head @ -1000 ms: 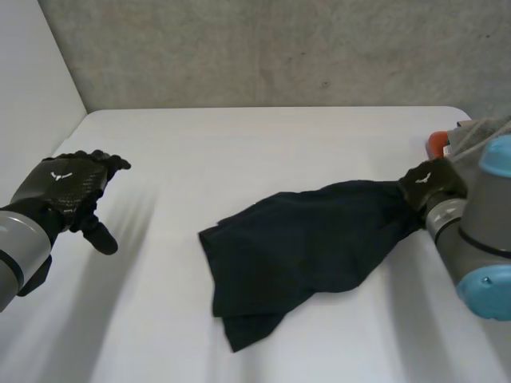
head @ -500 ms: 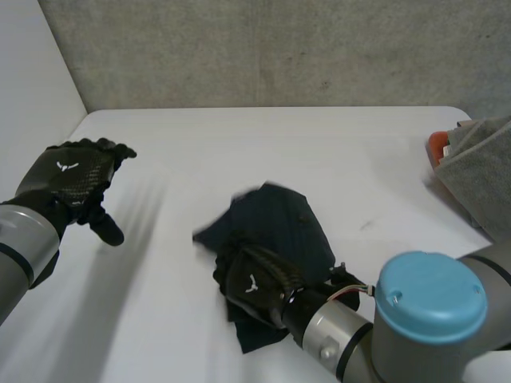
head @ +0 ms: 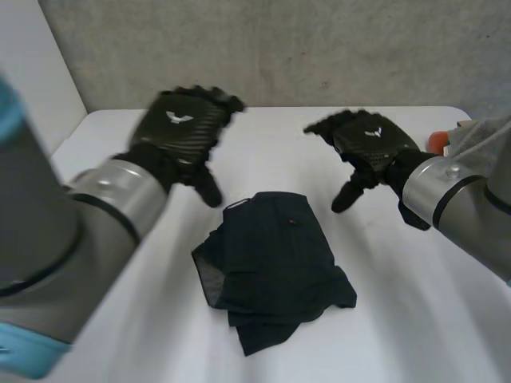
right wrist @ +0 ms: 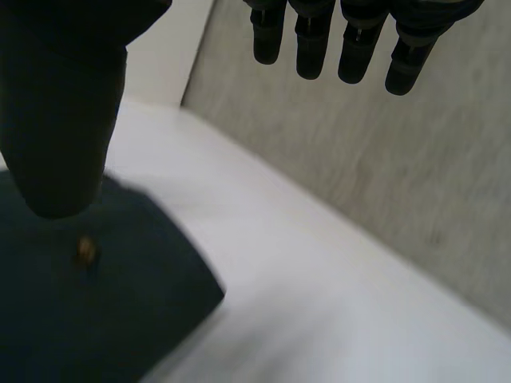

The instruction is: Fold the laundry.

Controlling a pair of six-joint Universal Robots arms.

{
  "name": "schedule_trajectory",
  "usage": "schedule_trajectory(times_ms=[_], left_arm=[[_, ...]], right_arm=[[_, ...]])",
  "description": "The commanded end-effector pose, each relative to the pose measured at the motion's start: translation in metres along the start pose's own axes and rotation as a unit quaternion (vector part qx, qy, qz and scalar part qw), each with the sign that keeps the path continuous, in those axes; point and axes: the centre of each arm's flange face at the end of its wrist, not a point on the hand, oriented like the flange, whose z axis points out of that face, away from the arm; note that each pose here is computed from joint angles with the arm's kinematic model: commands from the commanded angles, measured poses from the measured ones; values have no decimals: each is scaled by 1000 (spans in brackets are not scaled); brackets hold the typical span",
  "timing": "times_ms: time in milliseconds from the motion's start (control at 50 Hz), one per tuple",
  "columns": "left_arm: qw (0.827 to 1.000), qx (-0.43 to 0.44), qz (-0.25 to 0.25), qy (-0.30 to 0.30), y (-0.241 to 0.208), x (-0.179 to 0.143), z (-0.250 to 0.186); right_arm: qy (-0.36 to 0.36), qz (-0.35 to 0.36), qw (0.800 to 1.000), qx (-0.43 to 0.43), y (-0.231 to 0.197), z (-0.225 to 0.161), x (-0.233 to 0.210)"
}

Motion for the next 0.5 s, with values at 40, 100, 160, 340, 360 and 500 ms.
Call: schedule_trajectory(times_ms=[40, 100, 160, 340, 360, 500], left_arm=[[996, -58, 13, 60, 39, 52, 20], [992, -104, 21, 64, 65, 63, 26], [989, -135, 26, 61, 84, 67, 29], [973, -223, 53, 6, 136, 61, 39], [972, -227, 55, -3, 138, 59, 40], [963, -258, 75, -14, 142, 51, 36]], right_arm=[[-32, 45, 995, -89, 35, 14, 2], [-49, 56, 993, -95, 41, 17, -2], [-63, 68, 990, -108, 53, 20, -6], [-91, 62, 981, -160, 96, 31, -24], [-93, 57, 981, -161, 97, 32, -25], [-83, 6, 986, -147, 102, 37, -29]])
